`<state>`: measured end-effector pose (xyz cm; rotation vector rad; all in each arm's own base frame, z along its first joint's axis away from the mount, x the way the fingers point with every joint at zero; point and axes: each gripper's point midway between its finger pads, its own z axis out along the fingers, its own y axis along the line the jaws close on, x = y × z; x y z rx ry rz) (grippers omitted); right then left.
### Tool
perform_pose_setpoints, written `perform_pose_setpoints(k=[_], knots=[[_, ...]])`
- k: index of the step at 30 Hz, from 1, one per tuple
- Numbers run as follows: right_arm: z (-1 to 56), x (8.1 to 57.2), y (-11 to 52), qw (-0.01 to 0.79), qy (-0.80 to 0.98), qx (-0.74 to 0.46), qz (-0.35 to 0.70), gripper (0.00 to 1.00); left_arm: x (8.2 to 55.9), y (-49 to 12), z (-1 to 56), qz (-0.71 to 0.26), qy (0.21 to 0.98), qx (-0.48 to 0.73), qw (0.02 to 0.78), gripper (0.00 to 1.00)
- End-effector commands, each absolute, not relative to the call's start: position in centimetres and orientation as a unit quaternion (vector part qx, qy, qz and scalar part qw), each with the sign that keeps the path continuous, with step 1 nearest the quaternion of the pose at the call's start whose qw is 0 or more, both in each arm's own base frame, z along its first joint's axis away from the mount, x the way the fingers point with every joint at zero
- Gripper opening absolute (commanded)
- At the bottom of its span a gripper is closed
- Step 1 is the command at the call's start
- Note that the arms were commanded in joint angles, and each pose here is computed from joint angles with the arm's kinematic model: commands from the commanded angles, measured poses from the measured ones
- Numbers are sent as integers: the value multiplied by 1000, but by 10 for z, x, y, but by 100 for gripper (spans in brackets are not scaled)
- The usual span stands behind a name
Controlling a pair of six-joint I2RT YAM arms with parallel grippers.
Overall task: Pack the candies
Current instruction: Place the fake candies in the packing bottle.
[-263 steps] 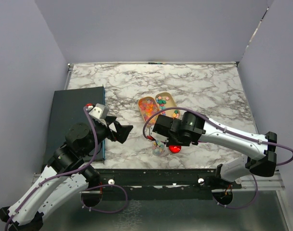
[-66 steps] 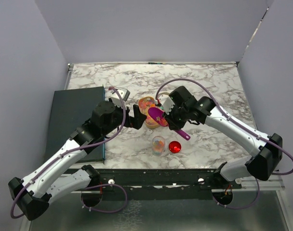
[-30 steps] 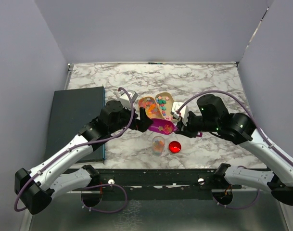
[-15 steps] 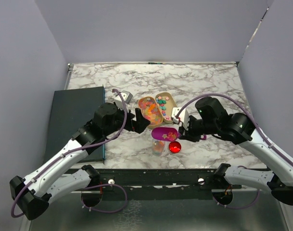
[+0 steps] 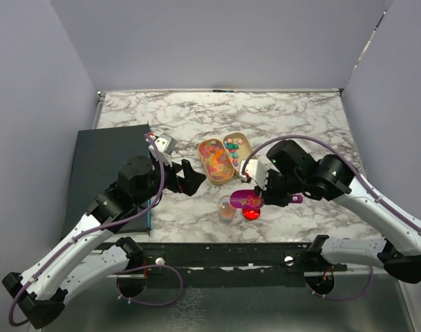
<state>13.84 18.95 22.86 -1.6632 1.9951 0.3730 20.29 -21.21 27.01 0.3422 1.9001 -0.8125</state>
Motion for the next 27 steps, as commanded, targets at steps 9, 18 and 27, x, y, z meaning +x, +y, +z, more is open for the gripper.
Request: perform_pose_setpoints(k=[9,18,27], knots=[[235,139,186,204,758,-619,41,0,199,-184,248,-280,798,146,514,99],[237,139,192,182,753,-632,-24,0,195,-179,242,-276,798,143,517,99],[242,144,202,196,738,-644,-50,0,194,-175,244,-277,792,140,526,99]])
